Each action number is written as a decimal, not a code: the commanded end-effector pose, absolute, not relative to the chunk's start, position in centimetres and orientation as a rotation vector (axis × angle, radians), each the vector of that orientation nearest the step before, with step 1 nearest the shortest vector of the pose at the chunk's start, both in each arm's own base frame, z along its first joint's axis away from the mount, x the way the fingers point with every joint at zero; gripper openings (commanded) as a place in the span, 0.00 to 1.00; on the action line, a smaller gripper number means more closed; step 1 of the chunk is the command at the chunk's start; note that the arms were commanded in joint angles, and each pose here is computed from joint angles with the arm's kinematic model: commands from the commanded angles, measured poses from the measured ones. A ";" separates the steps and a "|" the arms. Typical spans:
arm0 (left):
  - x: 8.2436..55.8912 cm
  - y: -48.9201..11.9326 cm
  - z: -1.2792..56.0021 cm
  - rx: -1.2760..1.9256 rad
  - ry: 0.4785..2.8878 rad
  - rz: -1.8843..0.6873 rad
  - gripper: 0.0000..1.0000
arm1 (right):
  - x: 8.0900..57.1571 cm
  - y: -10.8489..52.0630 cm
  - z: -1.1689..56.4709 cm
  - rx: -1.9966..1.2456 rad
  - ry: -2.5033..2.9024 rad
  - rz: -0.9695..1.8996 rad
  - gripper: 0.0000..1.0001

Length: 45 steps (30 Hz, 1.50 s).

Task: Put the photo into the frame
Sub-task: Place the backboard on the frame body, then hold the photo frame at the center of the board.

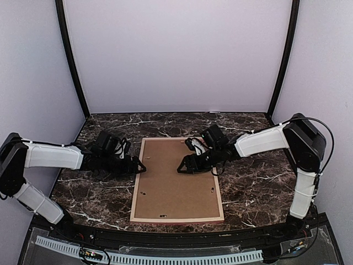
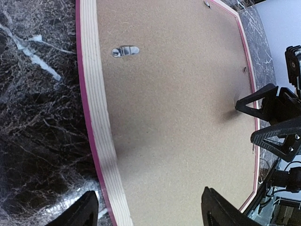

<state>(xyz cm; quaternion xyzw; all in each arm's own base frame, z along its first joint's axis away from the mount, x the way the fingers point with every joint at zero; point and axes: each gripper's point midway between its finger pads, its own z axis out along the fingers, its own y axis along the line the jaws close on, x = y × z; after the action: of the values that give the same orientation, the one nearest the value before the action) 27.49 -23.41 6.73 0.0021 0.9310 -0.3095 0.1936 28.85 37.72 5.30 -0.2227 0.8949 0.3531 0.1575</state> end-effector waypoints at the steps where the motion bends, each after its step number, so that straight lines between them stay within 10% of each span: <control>1: 28.4 -22.8 7.8 0.057 2.586 -0.779 0.78 | 27.7 35.7 3.2 -0.638 2.681 0.887 0.79; 26: 31.0 -22.1 10.4 0.174 2.544 -0.598 0.99 | 32.7 26.1 7.9 -0.398 2.630 0.392 0.81; 45: 32.9 -21.2 10.1 0.158 2.532 -0.499 0.99 | 32.7 25.8 3.3 -0.418 2.733 0.372 0.38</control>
<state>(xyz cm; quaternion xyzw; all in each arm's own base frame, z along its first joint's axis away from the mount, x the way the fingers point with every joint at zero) 32.09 -21.29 9.86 0.0554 0.9416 -0.1952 0.2688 32.27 25.81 3.64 -0.1518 0.9646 0.1265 0.1748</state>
